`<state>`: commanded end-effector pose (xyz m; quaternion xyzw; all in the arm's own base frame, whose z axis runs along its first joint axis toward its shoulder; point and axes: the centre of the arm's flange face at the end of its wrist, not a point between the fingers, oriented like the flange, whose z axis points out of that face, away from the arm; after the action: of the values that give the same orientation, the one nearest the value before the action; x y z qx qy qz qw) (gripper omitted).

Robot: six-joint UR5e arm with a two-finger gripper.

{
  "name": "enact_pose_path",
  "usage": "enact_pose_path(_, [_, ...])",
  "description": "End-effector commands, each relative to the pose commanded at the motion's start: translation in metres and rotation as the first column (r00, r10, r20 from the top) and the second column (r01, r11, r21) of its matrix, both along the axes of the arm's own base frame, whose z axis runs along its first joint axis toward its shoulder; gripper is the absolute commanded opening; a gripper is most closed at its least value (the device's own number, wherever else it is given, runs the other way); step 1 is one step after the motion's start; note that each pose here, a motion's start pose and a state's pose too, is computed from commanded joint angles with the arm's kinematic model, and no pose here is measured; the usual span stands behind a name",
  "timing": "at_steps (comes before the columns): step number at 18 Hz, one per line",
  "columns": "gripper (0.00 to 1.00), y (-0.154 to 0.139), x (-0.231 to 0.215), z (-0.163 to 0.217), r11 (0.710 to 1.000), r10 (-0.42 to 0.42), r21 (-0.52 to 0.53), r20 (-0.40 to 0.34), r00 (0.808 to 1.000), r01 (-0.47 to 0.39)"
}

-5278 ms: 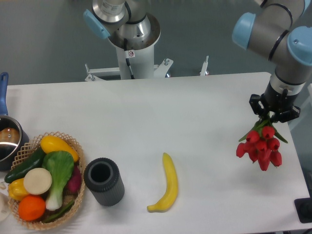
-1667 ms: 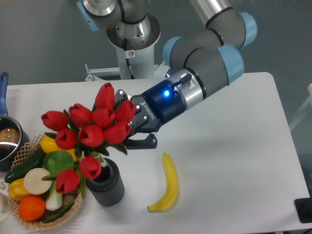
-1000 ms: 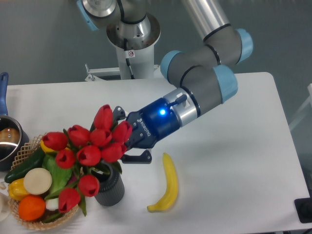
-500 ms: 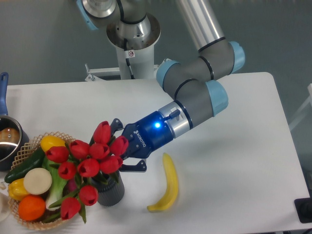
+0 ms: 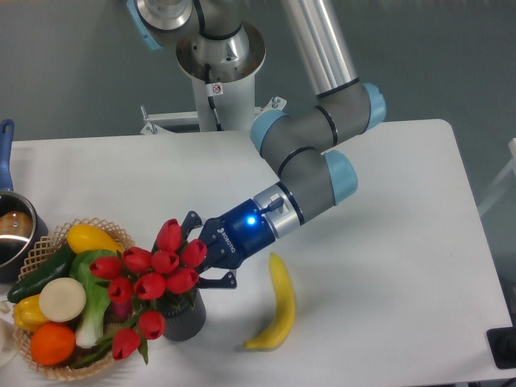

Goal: Insert the flowers into the vase
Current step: 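Lower the tulip stems down into the black vase, then open the gripper to release the tulips and lift away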

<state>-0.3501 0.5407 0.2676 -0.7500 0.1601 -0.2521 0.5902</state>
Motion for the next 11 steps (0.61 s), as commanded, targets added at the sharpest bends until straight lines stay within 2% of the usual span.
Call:
enact_pose_path(1, [0.16,-0.001,0.001,-0.005,1.0,-0.001,-0.016,-0.017,1.0,0.0])
enact_pose_path(3, [0.3,-0.003,0.001,-0.007,0.999,0.003,-0.039,-0.03,1.0,-0.004])
enact_pose_path(4, [0.41,-0.003,0.001,-0.006,0.999,0.003,-0.04,-0.031,1.0,-0.005])
enact_pose_path(5, [0.55,-0.005,-0.001,-0.005,0.999,0.008,-0.04,-0.031,0.999,-0.009])
enact_pose_path(7, [0.96,-0.011,-0.001,-0.011,0.998,0.015,-0.053,-0.027,1.0,-0.016])
enact_pose_path(8, [1.0,-0.015,-0.003,-0.014,0.998,0.023,-0.064,-0.027,0.999,-0.024])
enact_pose_path(11, [1.0,-0.026,-0.01,-0.004,0.995,0.045,-0.083,-0.057,0.997,-0.05])
